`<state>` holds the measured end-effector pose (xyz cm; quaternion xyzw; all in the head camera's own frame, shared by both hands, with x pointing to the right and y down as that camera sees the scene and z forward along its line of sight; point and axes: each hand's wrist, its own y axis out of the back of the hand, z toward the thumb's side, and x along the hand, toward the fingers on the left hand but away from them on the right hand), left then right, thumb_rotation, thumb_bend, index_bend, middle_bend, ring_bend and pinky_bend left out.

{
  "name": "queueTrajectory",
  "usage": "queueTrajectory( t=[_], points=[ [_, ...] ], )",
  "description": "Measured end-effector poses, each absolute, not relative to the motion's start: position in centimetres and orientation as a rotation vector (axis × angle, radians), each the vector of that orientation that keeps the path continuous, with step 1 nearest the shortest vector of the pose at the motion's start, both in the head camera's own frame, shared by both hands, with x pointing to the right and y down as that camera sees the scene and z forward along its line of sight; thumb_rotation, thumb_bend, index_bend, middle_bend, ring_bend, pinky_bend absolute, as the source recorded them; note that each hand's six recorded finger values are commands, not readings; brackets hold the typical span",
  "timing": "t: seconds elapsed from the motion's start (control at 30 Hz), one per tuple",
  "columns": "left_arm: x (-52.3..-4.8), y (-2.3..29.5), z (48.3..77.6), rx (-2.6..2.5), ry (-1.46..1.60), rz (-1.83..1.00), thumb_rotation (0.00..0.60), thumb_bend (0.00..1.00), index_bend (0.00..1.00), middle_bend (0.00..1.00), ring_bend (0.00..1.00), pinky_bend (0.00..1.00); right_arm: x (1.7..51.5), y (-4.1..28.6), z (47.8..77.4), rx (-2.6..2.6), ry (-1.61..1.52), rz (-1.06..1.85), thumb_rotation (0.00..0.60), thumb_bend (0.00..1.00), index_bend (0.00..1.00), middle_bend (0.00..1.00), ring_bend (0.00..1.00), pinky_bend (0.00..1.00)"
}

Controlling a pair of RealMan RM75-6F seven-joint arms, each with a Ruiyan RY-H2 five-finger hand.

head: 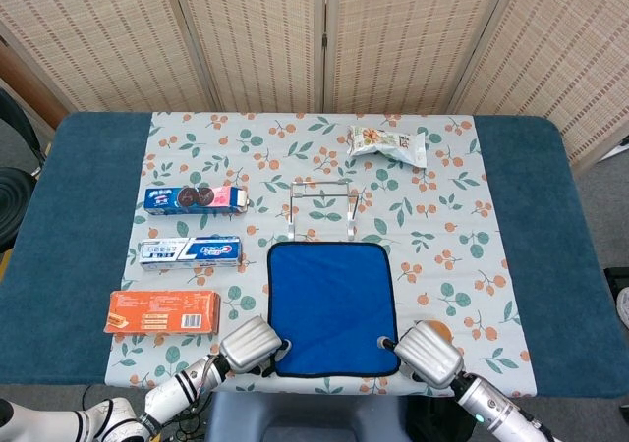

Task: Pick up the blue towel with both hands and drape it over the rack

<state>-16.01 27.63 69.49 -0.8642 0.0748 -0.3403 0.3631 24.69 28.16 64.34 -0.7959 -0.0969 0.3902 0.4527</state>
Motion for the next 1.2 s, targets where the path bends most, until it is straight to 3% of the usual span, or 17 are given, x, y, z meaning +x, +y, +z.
queueTrajectory(
  t=[0.5, 1.2],
  points=[
    [-16.3, 27.7, 69.5, -2.237, 0.198, -0.897, 0.600, 0.43, 0.64, 1.00, 0.95, 1.00, 24.6, 29.8, 65.9, -1.985, -0.188, 0.955, 0.600, 0.17, 0.38, 0.91, 0.84, 1.00],
    [-16.5, 27.6, 69.5, -2.243, 0.211, -0.910, 0.600, 0.43, 0.64, 1.00, 0.95, 1.00, 23.9, 29.6, 67.5, -1.963, -0.148, 0.961, 0.600, 0.20, 0.38, 0.91, 0.84, 1.00]
  ],
)
